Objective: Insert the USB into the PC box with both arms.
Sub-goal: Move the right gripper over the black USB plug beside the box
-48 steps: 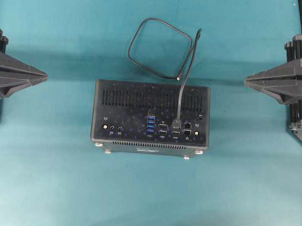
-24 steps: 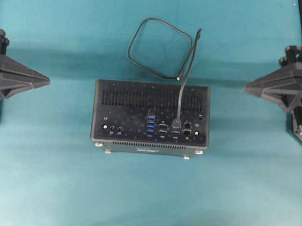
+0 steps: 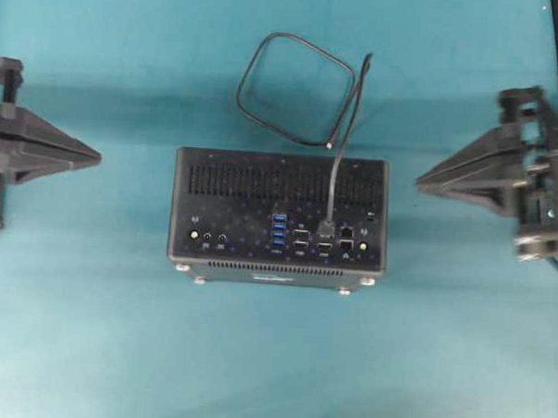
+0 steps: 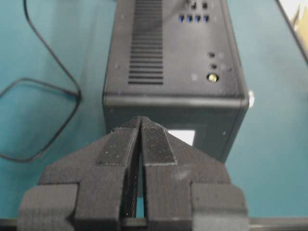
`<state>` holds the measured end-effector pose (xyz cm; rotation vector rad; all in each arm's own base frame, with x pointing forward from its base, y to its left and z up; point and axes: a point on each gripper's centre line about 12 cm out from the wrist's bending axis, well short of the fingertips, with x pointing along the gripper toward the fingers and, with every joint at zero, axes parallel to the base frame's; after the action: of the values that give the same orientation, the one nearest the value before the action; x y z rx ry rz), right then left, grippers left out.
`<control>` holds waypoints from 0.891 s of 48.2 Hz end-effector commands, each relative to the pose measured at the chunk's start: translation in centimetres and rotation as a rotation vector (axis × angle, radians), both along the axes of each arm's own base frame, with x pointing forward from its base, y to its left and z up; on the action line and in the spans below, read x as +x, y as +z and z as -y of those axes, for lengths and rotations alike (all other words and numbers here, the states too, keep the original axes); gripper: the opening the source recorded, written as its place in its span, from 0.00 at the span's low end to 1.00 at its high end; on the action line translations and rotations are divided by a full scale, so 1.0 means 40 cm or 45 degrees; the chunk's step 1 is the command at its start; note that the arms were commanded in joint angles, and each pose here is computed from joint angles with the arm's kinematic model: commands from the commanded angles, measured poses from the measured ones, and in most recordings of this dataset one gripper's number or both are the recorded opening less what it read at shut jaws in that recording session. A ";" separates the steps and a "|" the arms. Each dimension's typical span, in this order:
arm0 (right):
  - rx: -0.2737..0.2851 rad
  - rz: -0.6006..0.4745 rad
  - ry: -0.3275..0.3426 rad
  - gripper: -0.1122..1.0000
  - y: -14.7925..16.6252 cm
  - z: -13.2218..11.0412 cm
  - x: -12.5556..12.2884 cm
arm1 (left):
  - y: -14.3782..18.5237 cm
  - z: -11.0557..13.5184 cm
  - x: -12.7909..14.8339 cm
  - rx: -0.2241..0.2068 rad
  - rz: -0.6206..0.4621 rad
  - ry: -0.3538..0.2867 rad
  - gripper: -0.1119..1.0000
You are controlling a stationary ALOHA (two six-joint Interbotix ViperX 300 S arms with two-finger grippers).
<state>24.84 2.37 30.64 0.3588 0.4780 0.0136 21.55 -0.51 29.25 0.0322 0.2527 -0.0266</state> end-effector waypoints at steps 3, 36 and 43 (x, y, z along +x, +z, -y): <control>-0.007 -0.066 0.016 0.15 0.037 -0.010 0.034 | 0.028 0.001 0.014 0.009 0.024 -0.004 0.10; -0.037 -0.373 0.078 0.83 0.076 -0.059 0.184 | 0.028 0.001 0.024 0.014 -0.021 -0.005 0.10; -0.048 -0.385 0.082 0.83 0.072 -0.063 0.215 | 0.031 0.001 0.031 0.037 -0.042 -0.011 0.10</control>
<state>32.82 4.71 32.16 0.3092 0.8229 0.0050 22.42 -0.52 29.41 0.0526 0.3092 -0.0298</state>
